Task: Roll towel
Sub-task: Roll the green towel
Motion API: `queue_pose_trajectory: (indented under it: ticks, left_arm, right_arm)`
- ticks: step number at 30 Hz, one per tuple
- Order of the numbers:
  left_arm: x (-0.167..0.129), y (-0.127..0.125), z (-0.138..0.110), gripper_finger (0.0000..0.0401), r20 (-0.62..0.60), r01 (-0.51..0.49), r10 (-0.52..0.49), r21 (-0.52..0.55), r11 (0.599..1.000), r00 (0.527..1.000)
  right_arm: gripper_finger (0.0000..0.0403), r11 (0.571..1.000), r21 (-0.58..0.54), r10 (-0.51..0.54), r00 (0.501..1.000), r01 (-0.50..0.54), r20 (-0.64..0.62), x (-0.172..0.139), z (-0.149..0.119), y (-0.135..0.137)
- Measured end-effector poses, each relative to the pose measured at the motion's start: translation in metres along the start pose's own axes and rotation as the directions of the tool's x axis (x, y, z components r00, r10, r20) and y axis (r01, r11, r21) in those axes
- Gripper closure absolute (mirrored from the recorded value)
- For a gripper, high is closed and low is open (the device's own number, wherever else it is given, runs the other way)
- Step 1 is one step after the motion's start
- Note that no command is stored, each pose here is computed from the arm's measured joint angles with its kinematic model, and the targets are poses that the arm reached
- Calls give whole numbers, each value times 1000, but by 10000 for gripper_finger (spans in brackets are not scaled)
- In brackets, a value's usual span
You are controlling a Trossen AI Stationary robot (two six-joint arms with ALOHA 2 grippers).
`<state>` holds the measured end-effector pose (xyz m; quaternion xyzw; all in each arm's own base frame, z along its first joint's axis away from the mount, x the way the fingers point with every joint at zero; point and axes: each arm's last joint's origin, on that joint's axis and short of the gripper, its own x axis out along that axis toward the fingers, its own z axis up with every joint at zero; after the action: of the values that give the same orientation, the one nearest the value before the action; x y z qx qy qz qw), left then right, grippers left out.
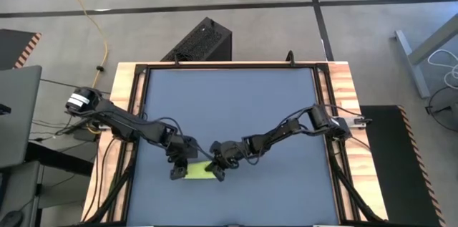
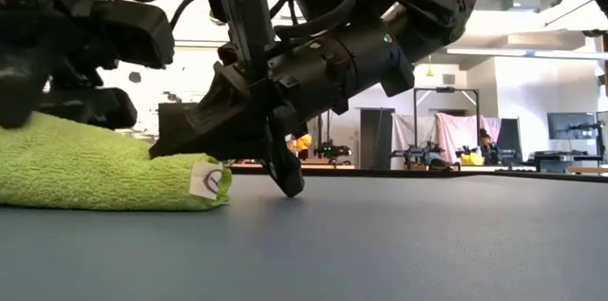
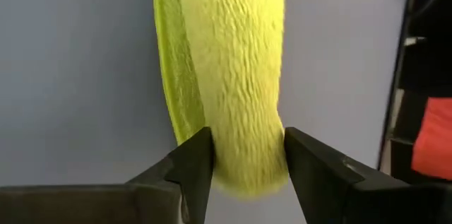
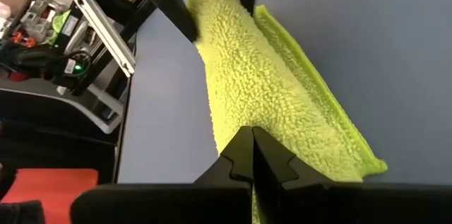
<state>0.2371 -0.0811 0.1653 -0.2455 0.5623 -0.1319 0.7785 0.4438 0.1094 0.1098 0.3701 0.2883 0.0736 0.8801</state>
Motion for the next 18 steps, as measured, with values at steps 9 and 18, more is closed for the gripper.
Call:
queue_pose_trajectory:
  ticks: [9,18]
  left_arm:
    - [-38,5,-18,238,-32,-93,93,-19,995,995]
    - [-75,-29,-3,241,460,-83,24,107,991,887]
  right_arm:
    - [384,999,28,-35,999,35,-20,-1,0,-5]
    - [384,998,42,-43,999,43,-13,-1,1,-7]
